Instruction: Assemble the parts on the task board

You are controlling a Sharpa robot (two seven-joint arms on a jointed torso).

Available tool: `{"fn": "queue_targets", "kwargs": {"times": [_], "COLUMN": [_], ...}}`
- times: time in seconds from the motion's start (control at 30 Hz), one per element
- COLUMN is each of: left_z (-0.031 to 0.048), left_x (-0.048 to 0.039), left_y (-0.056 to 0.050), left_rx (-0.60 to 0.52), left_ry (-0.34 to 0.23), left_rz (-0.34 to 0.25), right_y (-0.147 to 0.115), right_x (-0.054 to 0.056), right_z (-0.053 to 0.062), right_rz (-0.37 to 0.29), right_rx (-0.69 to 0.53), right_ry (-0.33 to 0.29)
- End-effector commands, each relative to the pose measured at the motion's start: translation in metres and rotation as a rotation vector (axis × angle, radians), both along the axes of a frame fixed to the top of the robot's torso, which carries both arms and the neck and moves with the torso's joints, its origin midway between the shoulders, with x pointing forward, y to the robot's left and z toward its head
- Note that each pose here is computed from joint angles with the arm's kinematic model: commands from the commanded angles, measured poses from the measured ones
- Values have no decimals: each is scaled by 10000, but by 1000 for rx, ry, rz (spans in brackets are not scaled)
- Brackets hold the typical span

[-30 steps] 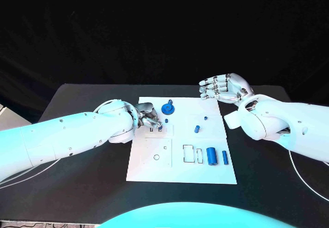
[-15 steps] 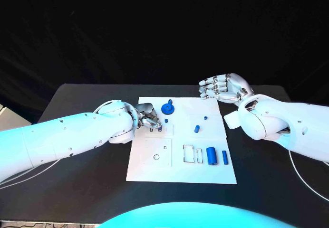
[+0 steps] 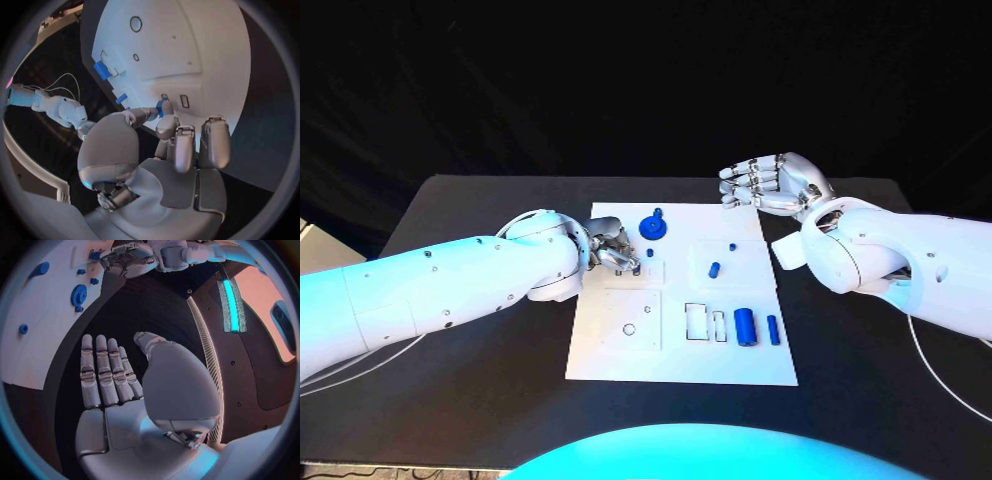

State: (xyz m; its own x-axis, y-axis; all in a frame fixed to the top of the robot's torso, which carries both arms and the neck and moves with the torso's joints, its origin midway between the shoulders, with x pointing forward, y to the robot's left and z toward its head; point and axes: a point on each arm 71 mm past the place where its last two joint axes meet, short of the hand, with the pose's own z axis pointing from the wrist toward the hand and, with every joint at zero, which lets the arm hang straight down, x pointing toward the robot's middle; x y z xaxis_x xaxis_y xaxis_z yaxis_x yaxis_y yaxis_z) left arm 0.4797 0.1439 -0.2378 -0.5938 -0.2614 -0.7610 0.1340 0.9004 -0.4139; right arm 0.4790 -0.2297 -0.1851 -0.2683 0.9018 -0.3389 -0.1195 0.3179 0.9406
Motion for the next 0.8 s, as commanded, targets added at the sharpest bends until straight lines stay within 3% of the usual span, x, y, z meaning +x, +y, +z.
{"fn": "queue_targets", "kwargs": {"times": [0.03,0.8], "left_z": [-25,-15], "left_x": [-31,-43], "left_y": [-10,23], "left_rx": [3,-50], "left_ry": [37,45], "left_rz": [-12,36], "right_y": [18,18], "right_x": [-7,-9], "right_z": [2,-8], "right_rz": [22,22], "right_rx": [0,0], "right_ry": [-7,-5]}}
